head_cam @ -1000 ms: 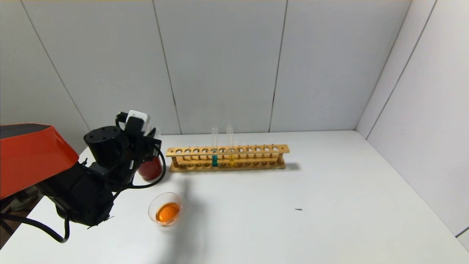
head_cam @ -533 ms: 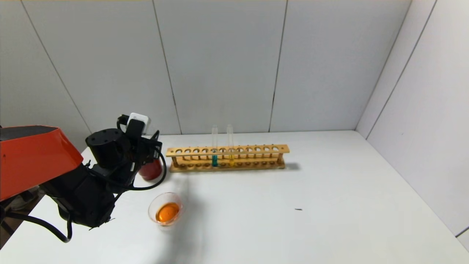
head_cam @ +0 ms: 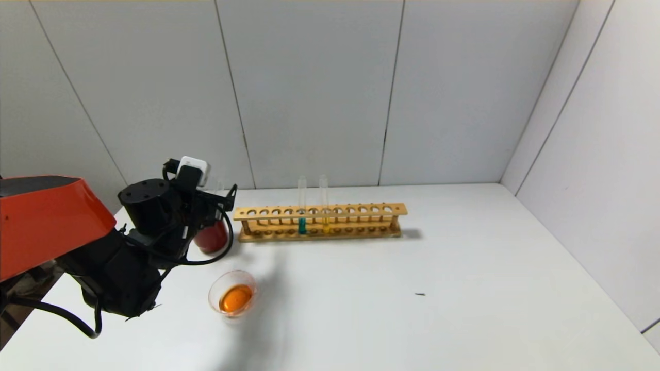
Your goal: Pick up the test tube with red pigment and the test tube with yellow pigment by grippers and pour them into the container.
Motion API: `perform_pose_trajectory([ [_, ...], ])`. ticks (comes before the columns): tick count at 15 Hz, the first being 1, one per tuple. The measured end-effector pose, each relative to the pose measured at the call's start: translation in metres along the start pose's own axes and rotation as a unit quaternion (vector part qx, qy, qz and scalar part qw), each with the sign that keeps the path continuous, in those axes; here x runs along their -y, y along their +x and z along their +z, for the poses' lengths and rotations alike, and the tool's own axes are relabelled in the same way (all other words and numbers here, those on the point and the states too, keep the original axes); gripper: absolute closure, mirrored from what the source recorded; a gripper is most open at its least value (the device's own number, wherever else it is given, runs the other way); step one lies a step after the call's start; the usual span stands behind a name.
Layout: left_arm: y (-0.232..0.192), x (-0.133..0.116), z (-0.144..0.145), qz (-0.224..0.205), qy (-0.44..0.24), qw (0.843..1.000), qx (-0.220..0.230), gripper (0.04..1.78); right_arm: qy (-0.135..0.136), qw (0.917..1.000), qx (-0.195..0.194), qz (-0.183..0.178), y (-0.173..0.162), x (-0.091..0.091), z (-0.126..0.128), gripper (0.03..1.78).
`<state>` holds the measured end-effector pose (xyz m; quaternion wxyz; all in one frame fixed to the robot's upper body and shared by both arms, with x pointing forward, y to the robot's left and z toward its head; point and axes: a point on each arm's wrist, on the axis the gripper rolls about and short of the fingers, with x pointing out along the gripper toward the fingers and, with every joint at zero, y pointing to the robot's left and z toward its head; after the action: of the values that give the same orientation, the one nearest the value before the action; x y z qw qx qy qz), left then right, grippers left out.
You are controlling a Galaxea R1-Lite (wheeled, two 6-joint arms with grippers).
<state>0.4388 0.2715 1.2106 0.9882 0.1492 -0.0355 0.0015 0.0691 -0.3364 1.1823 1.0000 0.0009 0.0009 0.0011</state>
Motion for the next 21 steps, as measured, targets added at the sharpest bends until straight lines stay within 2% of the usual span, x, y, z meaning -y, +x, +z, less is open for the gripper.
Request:
perform_pose_trajectory([
  [4, -0.001, -0.013, 0.028, 0.007, 0.028, 0.999, 0.029, 0.07, 0.000, 1.0000, 0.000, 0.000, 0.000, 0.000, 0.000, 0.06],
  [8, -0.030, -0.039, 0.090, 0.027, 0.054, 0.996, 0.067, 0.07, 0.000, 1.0000, 0.000, 0.000, 0.000, 0.000, 0.000, 0.06],
  [11, -0.086, -0.068, 0.143, 0.057, 0.056, 0.994, 0.073, 0.07, 0.000, 1.0000, 0.000, 0.000, 0.000, 0.000, 0.000, 0.06],
  [14, -0.165, -0.093, 0.173, 0.085, 0.029, 0.995, 0.051, 0.07, 0.000, 1.0000, 0.000, 0.000, 0.000, 0.000, 0.000, 0.06],
  [17, -0.242, -0.106, 0.161, 0.100, -0.003, 0.995, 0.017, 0.07, 0.000, 1.0000, 0.000, 0.000, 0.000, 0.000, 0.000, 0.06],
  [21, -0.314, -0.102, 0.109, 0.137, -0.029, 0.990, 0.001, 0.07, 0.000, 1.0000, 0.000, 0.000, 0.000, 0.000, 0.000, 0.06],
])
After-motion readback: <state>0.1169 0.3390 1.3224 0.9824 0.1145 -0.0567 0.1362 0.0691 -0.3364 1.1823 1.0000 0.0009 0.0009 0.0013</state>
